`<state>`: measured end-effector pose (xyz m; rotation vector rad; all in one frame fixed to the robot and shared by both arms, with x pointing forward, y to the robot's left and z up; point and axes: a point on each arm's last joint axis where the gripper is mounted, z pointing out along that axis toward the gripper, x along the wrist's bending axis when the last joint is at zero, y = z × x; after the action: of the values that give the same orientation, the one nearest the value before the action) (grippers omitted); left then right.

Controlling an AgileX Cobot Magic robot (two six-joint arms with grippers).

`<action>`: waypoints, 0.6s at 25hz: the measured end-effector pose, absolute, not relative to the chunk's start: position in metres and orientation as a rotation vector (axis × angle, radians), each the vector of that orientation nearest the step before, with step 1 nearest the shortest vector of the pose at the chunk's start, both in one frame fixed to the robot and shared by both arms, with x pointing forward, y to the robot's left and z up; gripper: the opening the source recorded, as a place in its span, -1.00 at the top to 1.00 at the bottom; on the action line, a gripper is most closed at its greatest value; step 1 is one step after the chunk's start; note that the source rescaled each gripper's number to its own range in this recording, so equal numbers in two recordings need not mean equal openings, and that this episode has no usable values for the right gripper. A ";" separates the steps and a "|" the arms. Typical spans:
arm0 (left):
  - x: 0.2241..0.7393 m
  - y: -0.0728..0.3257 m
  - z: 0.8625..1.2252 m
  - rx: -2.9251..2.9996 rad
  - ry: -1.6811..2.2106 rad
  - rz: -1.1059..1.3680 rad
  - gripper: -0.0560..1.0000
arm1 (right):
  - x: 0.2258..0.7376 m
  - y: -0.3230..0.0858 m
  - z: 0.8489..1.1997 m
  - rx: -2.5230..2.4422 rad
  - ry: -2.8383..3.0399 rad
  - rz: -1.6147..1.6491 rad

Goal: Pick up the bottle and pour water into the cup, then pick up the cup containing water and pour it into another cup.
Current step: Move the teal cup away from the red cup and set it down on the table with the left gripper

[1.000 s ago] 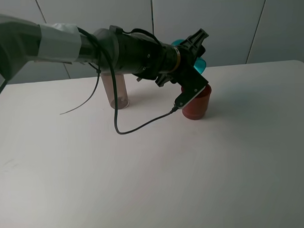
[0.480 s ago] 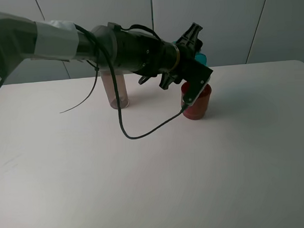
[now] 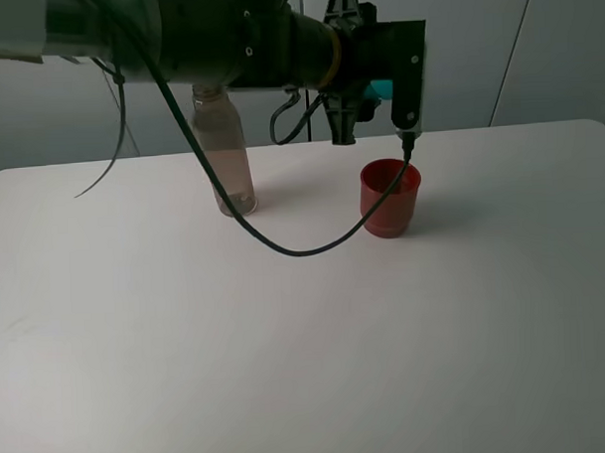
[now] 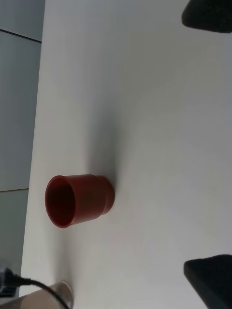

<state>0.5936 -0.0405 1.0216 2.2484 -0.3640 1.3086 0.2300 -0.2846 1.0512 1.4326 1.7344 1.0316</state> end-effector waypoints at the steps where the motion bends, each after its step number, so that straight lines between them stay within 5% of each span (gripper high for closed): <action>1: 0.590 -0.036 1.022 2.244 -0.320 1.265 0.64 | 0.230 -0.285 1.051 1.433 1.734 1.032; 15: 0.551 0.033 1.014 1.995 0.085 0.563 0.64 | 0.230 -0.285 1.051 1.433 1.734 1.032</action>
<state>0.5513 0.0332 1.0138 1.9953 0.0852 0.5625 0.2300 -0.2846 1.0512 1.4326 1.7344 1.0316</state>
